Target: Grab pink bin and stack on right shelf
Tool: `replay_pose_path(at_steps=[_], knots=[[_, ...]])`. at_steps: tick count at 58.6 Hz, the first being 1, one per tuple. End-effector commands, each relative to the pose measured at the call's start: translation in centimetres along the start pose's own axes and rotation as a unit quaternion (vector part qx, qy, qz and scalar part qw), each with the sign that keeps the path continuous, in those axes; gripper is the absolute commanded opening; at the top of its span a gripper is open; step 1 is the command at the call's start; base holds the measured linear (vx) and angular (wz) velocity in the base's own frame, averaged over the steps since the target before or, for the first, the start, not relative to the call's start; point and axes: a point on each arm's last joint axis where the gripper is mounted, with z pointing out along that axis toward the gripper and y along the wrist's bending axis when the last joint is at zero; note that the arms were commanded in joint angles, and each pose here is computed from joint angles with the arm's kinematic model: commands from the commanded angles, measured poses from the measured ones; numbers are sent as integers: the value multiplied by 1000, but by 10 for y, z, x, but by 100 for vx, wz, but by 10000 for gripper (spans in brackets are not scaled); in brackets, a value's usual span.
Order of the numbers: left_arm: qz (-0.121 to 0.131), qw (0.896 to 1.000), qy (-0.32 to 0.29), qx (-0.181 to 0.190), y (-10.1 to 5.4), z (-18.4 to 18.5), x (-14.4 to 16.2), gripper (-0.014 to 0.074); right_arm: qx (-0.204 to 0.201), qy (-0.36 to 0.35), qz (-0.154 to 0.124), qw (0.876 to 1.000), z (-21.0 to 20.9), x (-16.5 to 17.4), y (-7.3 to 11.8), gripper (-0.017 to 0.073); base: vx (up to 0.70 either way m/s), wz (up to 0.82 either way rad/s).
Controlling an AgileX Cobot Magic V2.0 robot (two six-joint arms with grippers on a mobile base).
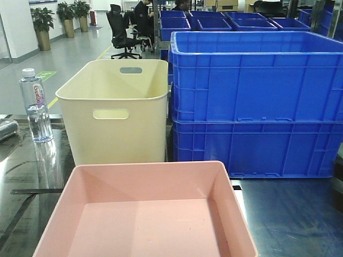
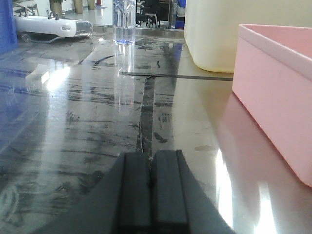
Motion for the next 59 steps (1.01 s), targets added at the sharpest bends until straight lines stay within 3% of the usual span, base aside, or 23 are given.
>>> replay_pose_path(at_steps=[1,16,26,59], knots=[[-2,1000,-25,3,-1,2,-3,-8,38,-84,-4,996,-27,19,-9,-12,0,0],[-2,1000,-25,3,-1,2,-3,-8,69,-85,-6,994,-50,149,-15,-12,0,0],[-2,1000,-25,3,-1,2,-3,-8,68,-94,-7,993,-47,197,-15,-12,0,0],[-2,1000,-25,3,-1,2,-3,-8,70,-70,-4,995,-46,203,-16,-12,0,0]])
